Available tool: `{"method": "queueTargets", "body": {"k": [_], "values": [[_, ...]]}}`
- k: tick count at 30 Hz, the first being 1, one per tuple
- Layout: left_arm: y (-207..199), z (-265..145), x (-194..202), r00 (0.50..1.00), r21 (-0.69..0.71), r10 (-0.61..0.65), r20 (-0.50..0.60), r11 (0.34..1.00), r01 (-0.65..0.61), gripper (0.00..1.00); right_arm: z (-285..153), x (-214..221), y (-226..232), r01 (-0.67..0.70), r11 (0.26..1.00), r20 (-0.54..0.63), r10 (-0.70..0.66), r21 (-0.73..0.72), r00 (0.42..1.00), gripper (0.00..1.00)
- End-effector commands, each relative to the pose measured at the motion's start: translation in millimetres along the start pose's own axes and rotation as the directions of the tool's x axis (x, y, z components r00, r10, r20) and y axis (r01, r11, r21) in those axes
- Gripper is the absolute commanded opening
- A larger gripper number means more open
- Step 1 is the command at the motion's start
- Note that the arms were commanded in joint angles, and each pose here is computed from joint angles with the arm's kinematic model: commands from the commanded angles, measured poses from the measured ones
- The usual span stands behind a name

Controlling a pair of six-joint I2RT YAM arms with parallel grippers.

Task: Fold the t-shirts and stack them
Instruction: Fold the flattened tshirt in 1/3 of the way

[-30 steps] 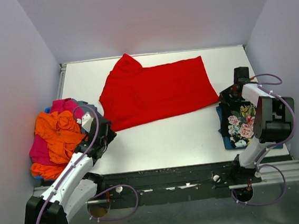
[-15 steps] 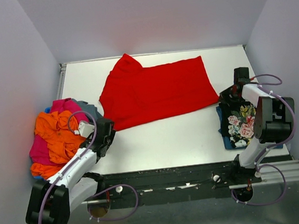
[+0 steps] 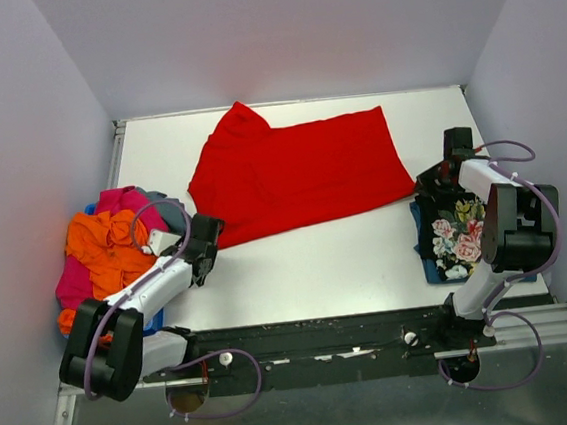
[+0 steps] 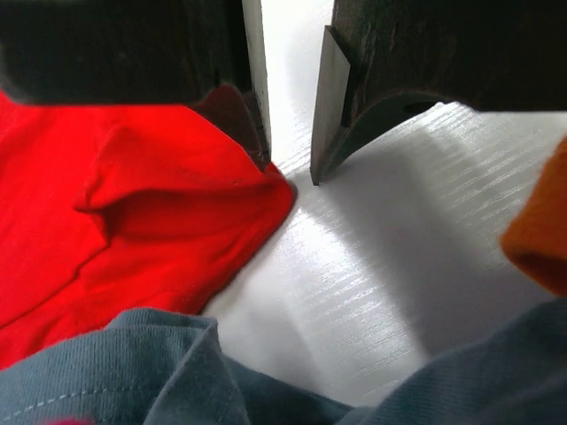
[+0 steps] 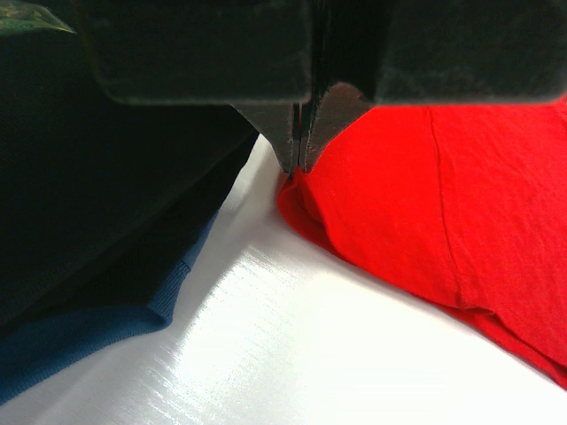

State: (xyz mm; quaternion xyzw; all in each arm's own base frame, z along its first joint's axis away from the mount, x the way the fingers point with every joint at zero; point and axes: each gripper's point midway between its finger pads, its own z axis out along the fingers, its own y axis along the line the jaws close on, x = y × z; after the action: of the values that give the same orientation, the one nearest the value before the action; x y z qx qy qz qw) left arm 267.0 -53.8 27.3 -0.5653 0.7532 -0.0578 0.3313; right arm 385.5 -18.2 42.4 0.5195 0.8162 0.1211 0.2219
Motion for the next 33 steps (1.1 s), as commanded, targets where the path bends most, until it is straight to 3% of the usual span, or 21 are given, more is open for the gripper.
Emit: {"method": "queueTargets", "body": {"k": [1,6,12,14,17,22,29,33], "values": [[-2.7,4.0,-3.9,0.999,-0.038,-0.011,0.034,0.999,0.012,0.36,-4.1,-1.3,-0.5,-0.015,1.000,0.004,0.015,-0.010,1.000,0.01],[-6.7,13.8,1.5,0.999,-0.043,0.014,0.031,0.999,-0.013,0.41,-5.0,-1.4,-0.1,-0.015,1.000,0.005,0.015,-0.011,1.000,0.01],[-3.7,17.8,0.0,0.999,-0.059,0.014,0.048,0.998,-0.011,0.36,-4.8,-1.9,0.0,-0.015,1.000,0.007,0.015,-0.011,1.000,0.01],[-0.1,23.7,3.8,0.999,-0.066,0.010,0.039,0.998,-0.007,0.27,-4.7,-2.1,0.3,-0.014,1.000,0.007,0.015,-0.012,1.000,0.01],[-4.7,25.9,2.0,0.999,-0.060,-0.014,0.040,0.998,0.016,0.01,-4.9,-1.4,0.7,-0.013,1.000,0.004,0.013,-0.014,1.000,0.01],[-6.0,26.1,-1.6,0.999,-0.011,-0.028,0.026,1.000,0.029,0.00,-8.3,-1.5,1.4,-0.009,1.000,0.007,0.010,-0.022,1.000,0.01],[-27.9,-13.0,-40.4,0.991,0.029,0.058,0.122,0.998,-0.062,0.00,-32.6,1.7,10.4,0.000,0.997,0.001,0.000,-0.082,1.000,0.01],[-25.8,-29.9,-49.5,0.991,0.077,0.019,0.132,0.997,-0.030,0.00,-47.9,2.1,9.3,-0.001,0.995,0.017,0.002,-0.095,1.000,0.01]]}}
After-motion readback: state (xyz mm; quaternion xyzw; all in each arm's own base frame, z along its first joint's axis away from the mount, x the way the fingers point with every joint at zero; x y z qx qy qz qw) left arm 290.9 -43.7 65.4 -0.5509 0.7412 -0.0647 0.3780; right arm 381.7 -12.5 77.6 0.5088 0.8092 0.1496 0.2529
